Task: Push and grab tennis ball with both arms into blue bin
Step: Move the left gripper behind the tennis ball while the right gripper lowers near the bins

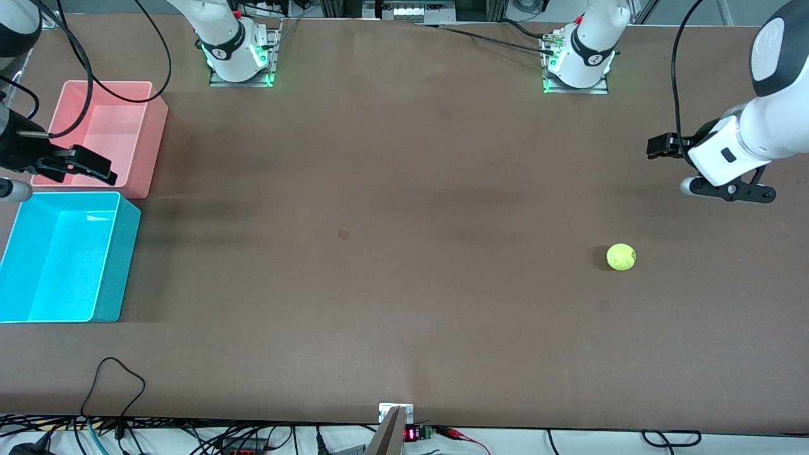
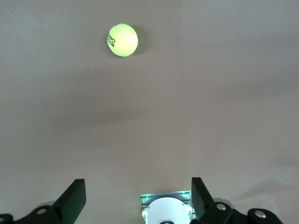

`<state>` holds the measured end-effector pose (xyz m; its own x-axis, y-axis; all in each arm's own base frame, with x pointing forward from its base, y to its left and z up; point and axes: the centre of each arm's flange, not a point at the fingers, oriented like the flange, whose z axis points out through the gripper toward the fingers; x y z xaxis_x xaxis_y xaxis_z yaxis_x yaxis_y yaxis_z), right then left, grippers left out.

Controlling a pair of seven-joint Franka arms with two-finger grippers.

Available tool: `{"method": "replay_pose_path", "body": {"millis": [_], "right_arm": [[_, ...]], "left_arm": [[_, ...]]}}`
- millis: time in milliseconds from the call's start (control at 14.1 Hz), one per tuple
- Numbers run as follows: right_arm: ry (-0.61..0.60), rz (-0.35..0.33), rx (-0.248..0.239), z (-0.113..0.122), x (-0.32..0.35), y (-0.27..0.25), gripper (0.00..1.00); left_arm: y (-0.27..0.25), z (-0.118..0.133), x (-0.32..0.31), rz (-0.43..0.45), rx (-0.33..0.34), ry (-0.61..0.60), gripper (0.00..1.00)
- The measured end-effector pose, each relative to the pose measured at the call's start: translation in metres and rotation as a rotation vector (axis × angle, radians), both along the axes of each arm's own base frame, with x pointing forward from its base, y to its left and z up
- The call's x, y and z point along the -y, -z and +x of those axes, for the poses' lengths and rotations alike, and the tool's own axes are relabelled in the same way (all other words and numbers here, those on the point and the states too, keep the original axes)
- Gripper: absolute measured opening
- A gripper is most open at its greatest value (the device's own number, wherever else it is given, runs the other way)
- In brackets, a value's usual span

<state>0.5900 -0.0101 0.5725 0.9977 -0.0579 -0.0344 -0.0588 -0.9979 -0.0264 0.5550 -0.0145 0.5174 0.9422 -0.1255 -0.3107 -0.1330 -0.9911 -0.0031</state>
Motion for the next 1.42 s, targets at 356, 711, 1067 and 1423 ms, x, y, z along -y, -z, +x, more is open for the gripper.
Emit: {"method": "replay_pose_path", "body": {"millis": [356,711,1067,1423], "right_arm": [[-0.005,0.002,-0.041,0.009,-0.002,0.024,1.0],[-0.02,0.008,-0.105,0.001,-0.008,0.029,1.0],[-0.084,0.008,-0.165,0.005,-0.049,0.069,1.0],[-0.107,0.005,-0.189,0.005,-0.064,0.116,1.0]], "left_arm": [[-0.001,0.0,0.004,0.002,-0.019,-0.001,0.41],[0.007,0.007,-0.017,-0.01,-0.016,0.048,0.01],[0.072,0.039,-0.096,-0.121,-0.015,0.401,0.01],[0.143,0.062,-0.155,-0.164,0.0,0.886,0.01]]}}
